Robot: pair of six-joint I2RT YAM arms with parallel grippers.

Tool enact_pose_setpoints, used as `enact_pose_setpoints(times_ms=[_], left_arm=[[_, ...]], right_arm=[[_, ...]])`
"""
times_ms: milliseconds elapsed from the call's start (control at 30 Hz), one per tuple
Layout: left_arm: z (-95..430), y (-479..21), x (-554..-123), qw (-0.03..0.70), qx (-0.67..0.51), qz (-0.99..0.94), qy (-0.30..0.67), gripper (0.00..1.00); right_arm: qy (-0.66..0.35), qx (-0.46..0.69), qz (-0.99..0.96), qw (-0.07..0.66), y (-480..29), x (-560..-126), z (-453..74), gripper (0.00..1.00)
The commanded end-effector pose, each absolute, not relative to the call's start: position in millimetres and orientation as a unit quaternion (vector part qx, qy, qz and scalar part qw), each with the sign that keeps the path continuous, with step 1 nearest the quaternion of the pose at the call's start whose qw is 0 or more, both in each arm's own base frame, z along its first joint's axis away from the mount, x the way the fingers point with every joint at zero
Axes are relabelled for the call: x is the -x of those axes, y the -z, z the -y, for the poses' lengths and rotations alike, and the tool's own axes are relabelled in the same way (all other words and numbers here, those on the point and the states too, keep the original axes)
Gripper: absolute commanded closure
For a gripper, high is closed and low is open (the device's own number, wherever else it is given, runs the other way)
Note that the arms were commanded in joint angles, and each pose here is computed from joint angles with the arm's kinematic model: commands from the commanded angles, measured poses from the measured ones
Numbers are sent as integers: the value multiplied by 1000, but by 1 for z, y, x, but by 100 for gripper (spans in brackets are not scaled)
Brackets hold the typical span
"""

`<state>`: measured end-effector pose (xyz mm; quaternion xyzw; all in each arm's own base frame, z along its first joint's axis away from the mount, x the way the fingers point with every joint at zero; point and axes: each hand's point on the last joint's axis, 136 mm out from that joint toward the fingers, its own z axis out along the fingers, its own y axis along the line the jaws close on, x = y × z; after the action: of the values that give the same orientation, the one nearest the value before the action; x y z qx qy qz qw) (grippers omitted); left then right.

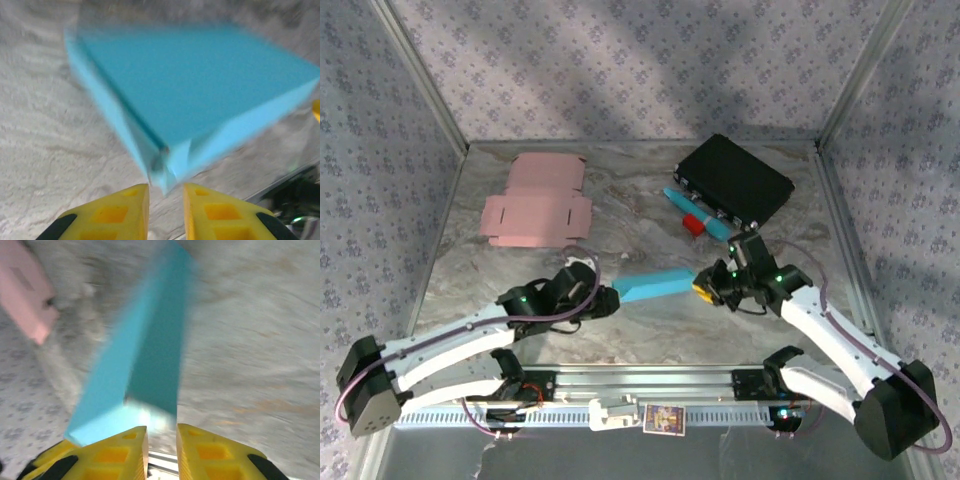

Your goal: Fold the paper box

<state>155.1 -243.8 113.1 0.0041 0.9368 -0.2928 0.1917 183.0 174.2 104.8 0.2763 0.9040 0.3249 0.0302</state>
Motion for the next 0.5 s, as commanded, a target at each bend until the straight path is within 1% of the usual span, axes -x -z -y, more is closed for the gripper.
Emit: enact_pose_setpoints(times_ms=[0,133,200,233,300,400,467], left_arm=[[227,-69,-137,138,-25,-965,222,74],[228,-54,-138,122,-25,-972,198,69],[227,-63,-145,135,-19,-971,195,66],[226,-72,-150,150,-10,-969,198,64],[222,-90,-161,172,19,-962,211,62],[215,-119,-178,202,58,-950,232,62],[209,-140,-190,227,75,-940,242,62]], right_arm=[[-236,-310,-920,-48,-54,-136,-144,76],[-240,-330,-912,-45,-41,-144,-144,74],[-242,-325,-913,-39,-46,-151,-146,73],[-244,-318,-916,-29,-52,-156,-147,70],[-254,-309,-917,-6,-65,-165,-154,64],[-285,-319,-904,17,-75,-179,-175,49],[-305,-347,-886,45,-79,-190,-188,33]])
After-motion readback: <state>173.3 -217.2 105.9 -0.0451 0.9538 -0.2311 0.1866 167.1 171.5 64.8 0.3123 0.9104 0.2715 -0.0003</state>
